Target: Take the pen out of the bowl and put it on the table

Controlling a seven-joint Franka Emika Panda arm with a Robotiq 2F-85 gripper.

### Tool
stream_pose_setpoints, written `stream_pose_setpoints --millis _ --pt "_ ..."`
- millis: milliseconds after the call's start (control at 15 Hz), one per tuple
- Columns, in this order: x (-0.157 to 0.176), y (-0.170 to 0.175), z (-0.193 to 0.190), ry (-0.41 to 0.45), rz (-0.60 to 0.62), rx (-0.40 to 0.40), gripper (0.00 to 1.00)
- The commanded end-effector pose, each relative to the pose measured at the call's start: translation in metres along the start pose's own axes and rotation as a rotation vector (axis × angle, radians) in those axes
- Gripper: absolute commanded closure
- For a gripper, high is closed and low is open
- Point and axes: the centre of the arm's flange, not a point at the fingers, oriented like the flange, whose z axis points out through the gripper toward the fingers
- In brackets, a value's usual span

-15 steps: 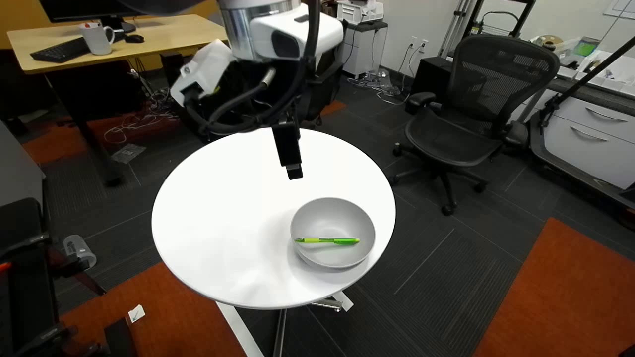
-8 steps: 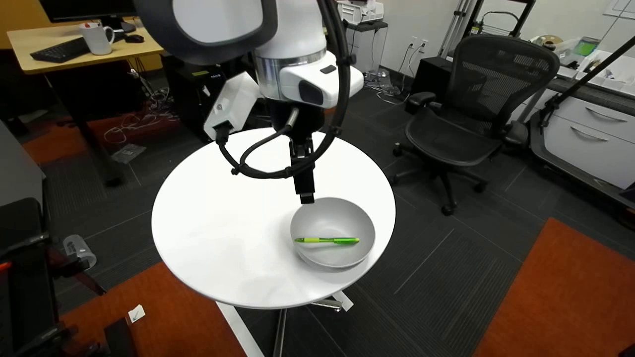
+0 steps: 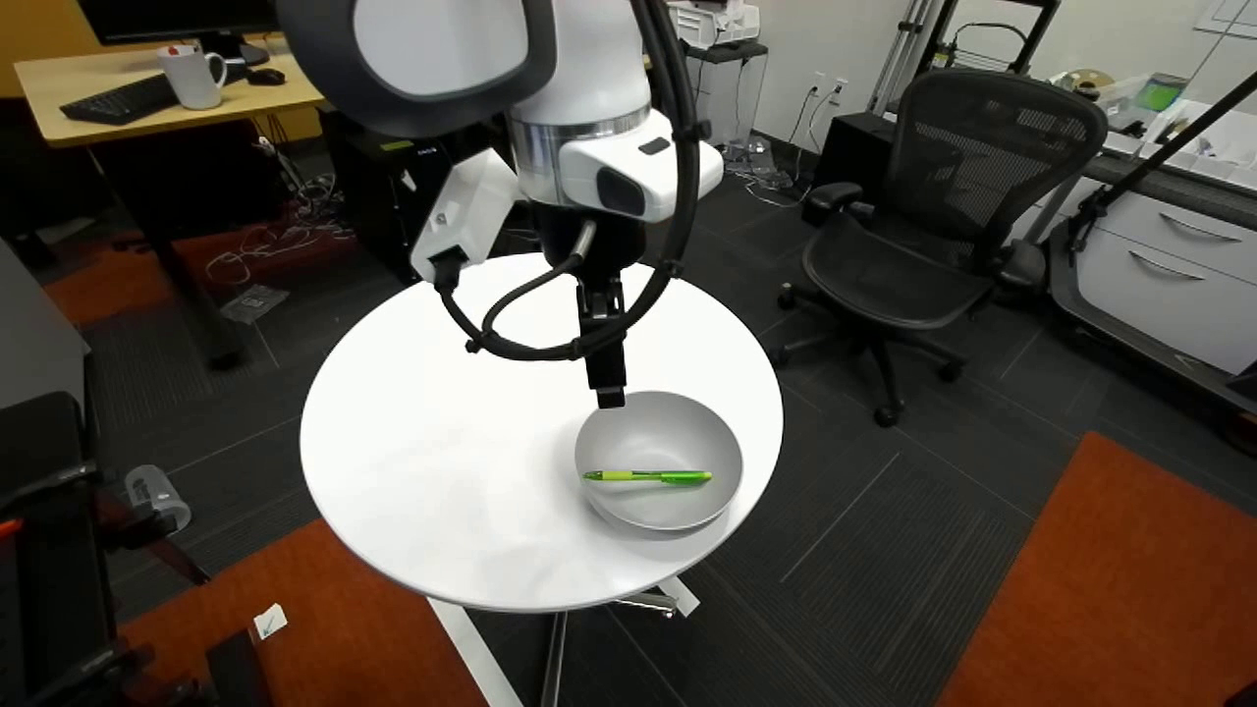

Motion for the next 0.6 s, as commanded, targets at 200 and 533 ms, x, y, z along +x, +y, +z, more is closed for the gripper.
stream_pose_setpoints --millis 200,533 --pt "0.030 -0.006 0.045 -0.041 -0.028 0.022 0.00" --pt "0.052 0.001 0.071 -0.049 0.003 0.006 0.00"
